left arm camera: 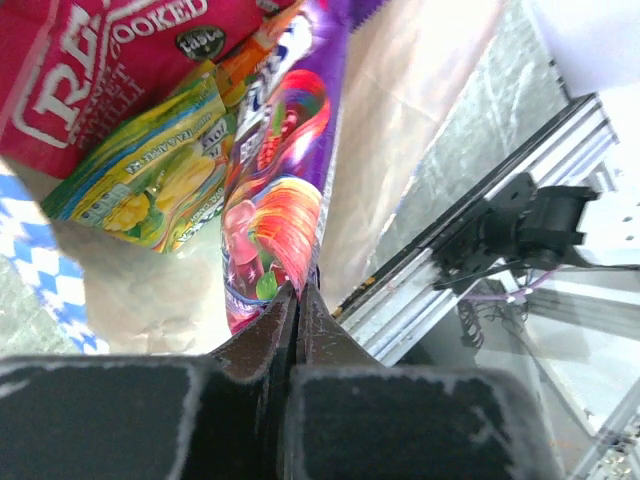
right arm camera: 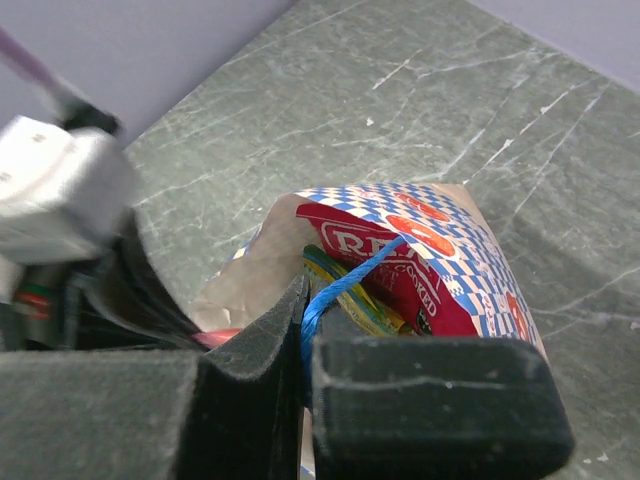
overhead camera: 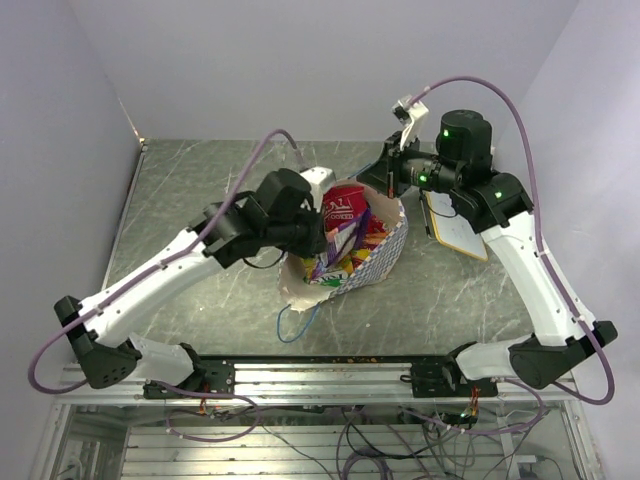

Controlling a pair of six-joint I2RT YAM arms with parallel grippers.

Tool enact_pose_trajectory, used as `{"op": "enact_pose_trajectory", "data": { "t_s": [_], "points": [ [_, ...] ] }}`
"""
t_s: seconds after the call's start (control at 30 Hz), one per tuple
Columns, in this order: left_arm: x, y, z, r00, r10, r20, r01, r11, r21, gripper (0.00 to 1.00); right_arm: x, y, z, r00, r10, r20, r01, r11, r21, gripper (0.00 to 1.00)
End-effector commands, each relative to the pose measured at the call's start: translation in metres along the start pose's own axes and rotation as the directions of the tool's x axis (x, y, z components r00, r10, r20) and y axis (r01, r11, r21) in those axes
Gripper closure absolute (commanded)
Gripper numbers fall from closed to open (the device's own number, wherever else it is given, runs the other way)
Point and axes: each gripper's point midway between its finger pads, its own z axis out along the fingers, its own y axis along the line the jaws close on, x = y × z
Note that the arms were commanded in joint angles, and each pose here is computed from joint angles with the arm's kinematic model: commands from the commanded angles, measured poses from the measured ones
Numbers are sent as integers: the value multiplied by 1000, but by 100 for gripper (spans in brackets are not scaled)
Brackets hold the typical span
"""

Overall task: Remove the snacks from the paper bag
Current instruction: Take out the snack from the paper bag, then place the snack at the center of the board.

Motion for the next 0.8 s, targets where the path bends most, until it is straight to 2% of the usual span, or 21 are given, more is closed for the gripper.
{"op": "enact_pose_trajectory", "data": {
  "t_s": [0.0,0.23,0.43,0.53,0.63,0.77],
  "points": [
    [-25,-6,-51,998,-30,63,30,1000,2,93,-21,6,-19,996,2,87,-5,999,33,100],
    [-47,-10,-140,960,-98,261,86,995,56,93,-11,3,-21,993,60,98,-66,996,62,100],
    [-81,7,-214,902,-94,421,125,991,-47,93,-21,7,-25,984,82,161,-91,995,50,100],
    [-100,23,-221,883,-45,468,135,978,-160,93,-27,9,-30,980,77,184,-87,995,50,100],
    [-119,35,-220,848,-54,527,205,951,-231,93,-25,12,-36,982,70,178,-80,995,54,100],
    [-150,25,-204,803,-68,592,226,954,-196,93,-21,16,-42,981,67,184,-77,996,48,100]
  ]
}}
